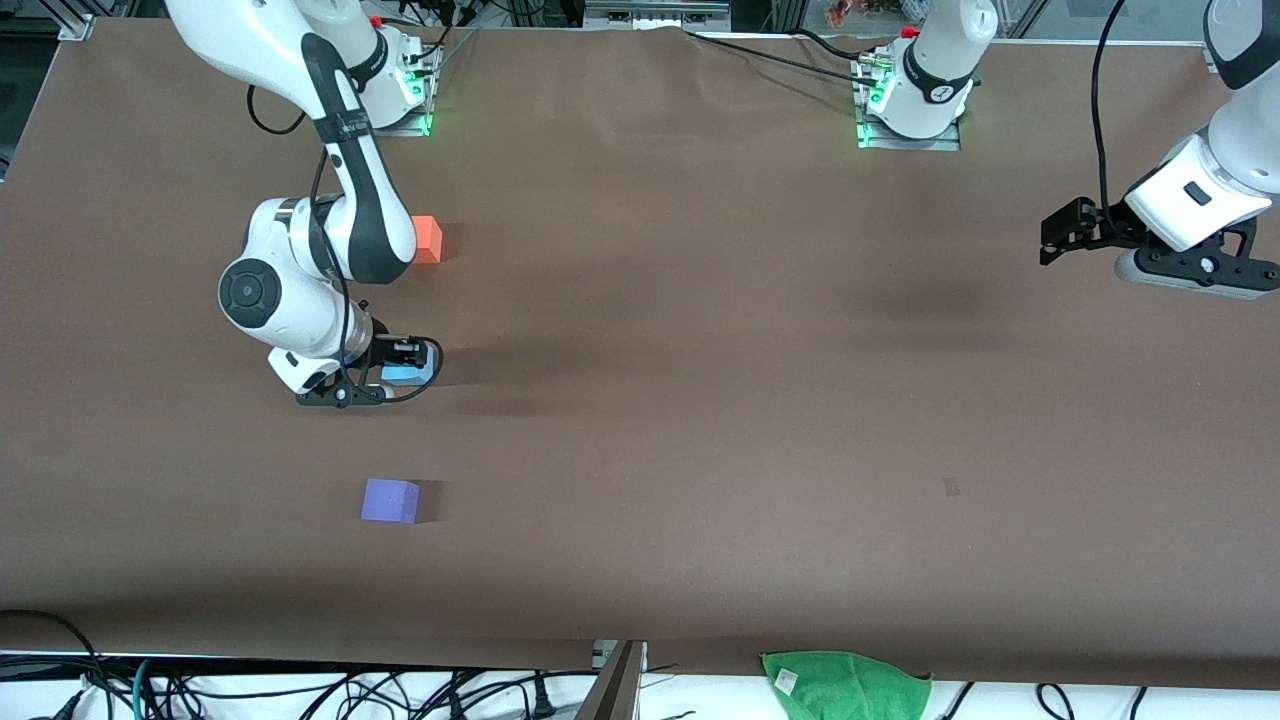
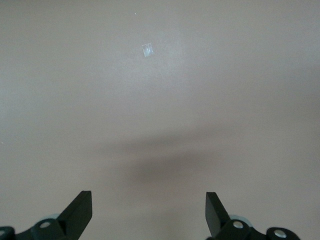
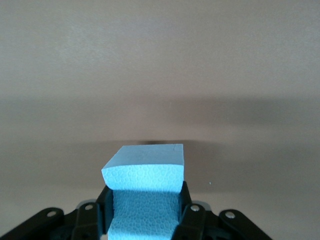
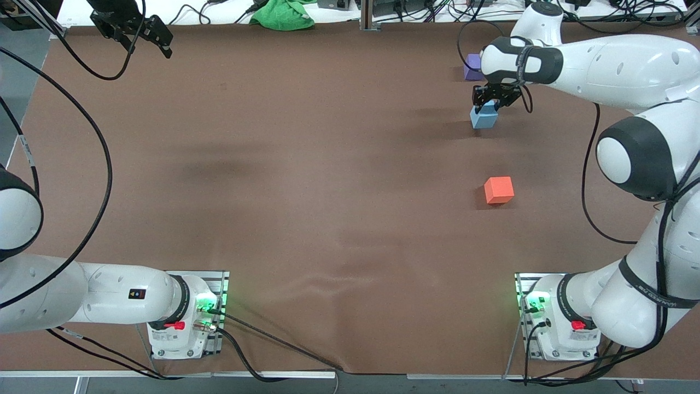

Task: Place blue block between orange and purple blocks
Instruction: 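Carry the cube with the right gripper between the orange and purple cubes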

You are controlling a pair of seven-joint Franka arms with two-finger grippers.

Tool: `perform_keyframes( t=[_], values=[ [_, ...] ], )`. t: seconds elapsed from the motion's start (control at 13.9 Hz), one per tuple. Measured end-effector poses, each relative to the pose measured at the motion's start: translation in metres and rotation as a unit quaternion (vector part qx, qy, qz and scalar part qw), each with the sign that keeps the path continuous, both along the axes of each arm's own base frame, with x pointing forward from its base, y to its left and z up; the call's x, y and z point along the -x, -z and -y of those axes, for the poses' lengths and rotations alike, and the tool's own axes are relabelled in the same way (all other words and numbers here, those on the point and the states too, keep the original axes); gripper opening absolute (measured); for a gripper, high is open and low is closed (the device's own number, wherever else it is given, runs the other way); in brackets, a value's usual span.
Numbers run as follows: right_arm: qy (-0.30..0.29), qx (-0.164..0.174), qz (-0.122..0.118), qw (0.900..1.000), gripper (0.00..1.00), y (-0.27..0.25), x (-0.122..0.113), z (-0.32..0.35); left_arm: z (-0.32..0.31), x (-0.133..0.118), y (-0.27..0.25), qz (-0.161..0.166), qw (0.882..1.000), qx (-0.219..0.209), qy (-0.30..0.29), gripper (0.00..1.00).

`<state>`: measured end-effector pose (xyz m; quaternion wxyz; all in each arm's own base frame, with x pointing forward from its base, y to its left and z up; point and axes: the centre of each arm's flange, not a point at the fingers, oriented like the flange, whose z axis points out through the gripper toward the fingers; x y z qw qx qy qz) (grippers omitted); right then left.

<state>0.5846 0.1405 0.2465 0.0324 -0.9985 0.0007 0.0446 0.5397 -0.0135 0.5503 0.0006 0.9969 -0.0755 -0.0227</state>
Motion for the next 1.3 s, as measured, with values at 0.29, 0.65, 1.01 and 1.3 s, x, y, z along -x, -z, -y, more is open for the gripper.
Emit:
perform_keyframes(
  t=[0.29,0.65,1.01,1.3],
  values=[
    [0.001,0.01,0.006,1.0,0.52,0.019,0.001,0.001,0.0,0.0,0.0,0.0,1.0,0.0,0.0,1.0],
    [0.0,0.015,0.013,1.0,0.63,0.028,0.002,0.002,0.0,0.0,0.0,0.0,1.0,0.0,0.0,1.0],
    [-0.003,0.005,0.015,1.0,1.0,0.011,-0.003,-0.004,0.0,0.0,0.0,0.0,1.0,0.0,0.0,1.0],
    [-0.008,-0.02,-0.018,1.0,1.0,-0.06,-0.021,-0.009,0.001,0.0,0.0,0.0,1.0,0.0,0.001,1.0]
  ],
)
